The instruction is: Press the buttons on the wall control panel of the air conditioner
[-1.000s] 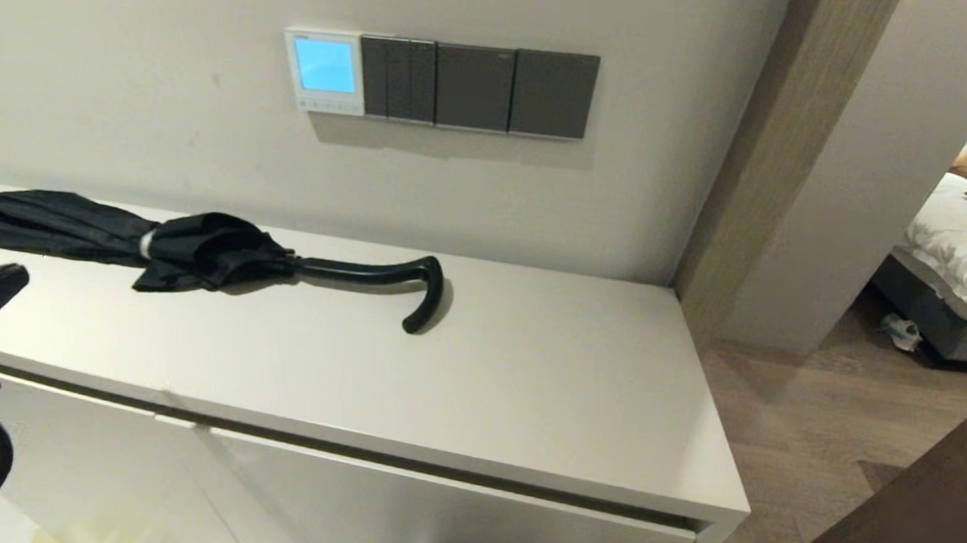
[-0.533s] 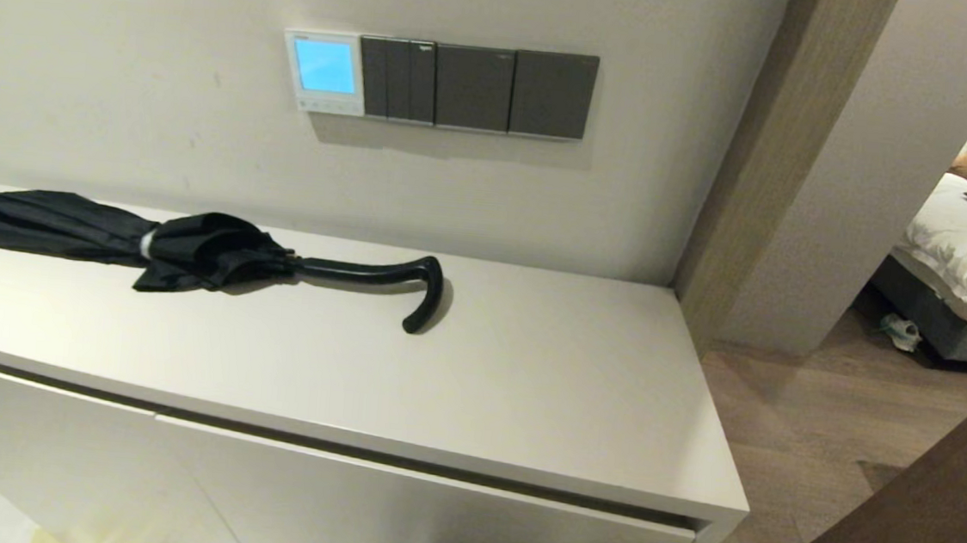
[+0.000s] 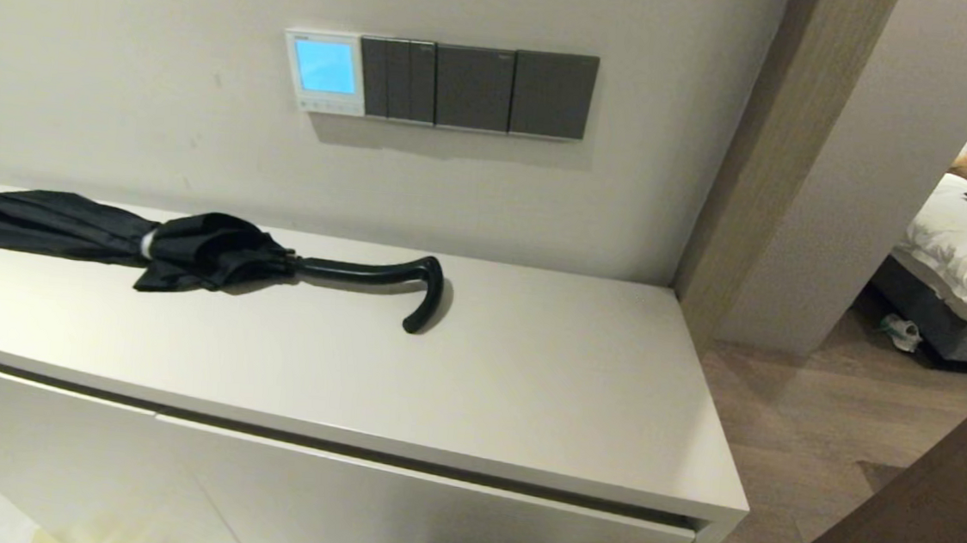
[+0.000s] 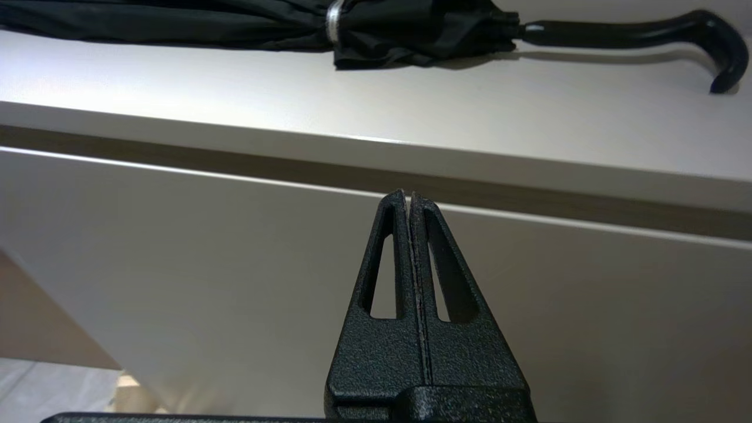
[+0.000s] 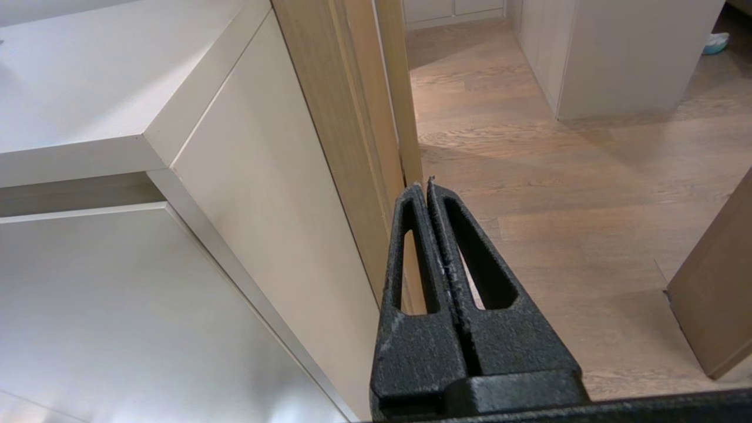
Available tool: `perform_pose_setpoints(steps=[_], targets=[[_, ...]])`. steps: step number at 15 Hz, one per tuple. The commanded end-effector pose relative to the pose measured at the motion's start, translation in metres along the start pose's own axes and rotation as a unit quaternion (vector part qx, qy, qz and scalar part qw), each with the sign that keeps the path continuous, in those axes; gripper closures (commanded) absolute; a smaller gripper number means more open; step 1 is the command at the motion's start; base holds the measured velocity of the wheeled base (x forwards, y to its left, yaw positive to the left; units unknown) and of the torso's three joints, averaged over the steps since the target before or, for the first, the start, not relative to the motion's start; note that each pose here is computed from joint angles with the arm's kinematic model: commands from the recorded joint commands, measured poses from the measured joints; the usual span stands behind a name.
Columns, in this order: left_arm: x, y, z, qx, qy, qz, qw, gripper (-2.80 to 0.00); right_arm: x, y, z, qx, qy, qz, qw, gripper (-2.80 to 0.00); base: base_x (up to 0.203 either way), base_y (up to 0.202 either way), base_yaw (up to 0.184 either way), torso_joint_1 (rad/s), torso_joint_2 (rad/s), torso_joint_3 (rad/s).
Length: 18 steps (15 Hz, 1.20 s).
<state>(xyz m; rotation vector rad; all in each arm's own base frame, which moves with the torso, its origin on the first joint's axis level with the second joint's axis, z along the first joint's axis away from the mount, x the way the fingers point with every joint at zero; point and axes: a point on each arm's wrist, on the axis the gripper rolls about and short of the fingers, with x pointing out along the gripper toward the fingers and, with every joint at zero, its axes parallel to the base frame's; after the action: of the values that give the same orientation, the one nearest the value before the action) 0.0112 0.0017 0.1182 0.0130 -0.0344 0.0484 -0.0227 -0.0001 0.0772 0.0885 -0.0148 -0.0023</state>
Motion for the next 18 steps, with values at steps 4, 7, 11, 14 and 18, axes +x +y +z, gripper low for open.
perform_pose_setpoints(steps=[4,7,11,14,18], targets=[[-0.023,0.001,-0.021,0.016,-0.004,0.022,0.9996,0.0,0.0,0.0,0.0,0.0,0.001,0.0,1.0,0.0,0.0,0.0,0.0,0.0,0.0,0.0],[-0.037,0.001,-0.031,0.033,-0.01,0.012,0.9993,0.0,0.0,0.0,0.0,0.0,0.001,0.0,1.0,0.0,0.0,0.0,0.0,0.0,0.0,0.0],[-0.037,0.001,-0.033,0.04,-0.006,0.001,0.9992,0.0,0.0,0.0,0.0,0.0,0.001,0.0,1.0,0.0,0.0,0.0,0.0,0.0,0.0,0.0],[-0.036,-0.001,-0.04,0.036,0.011,-0.025,0.999,0.0,0.0,0.0,0.0,0.0,0.0,0.0,1.0,0.0,0.0,0.0,0.0,0.0,0.0,0.0],[-0.036,-0.001,-0.044,0.037,0.027,-0.028,0.9986,0.0,0.0,0.0,0.0,0.0,0.0,0.0,1.0,0.0,0.0,0.0,0.0,0.0,0.0,0.0]])
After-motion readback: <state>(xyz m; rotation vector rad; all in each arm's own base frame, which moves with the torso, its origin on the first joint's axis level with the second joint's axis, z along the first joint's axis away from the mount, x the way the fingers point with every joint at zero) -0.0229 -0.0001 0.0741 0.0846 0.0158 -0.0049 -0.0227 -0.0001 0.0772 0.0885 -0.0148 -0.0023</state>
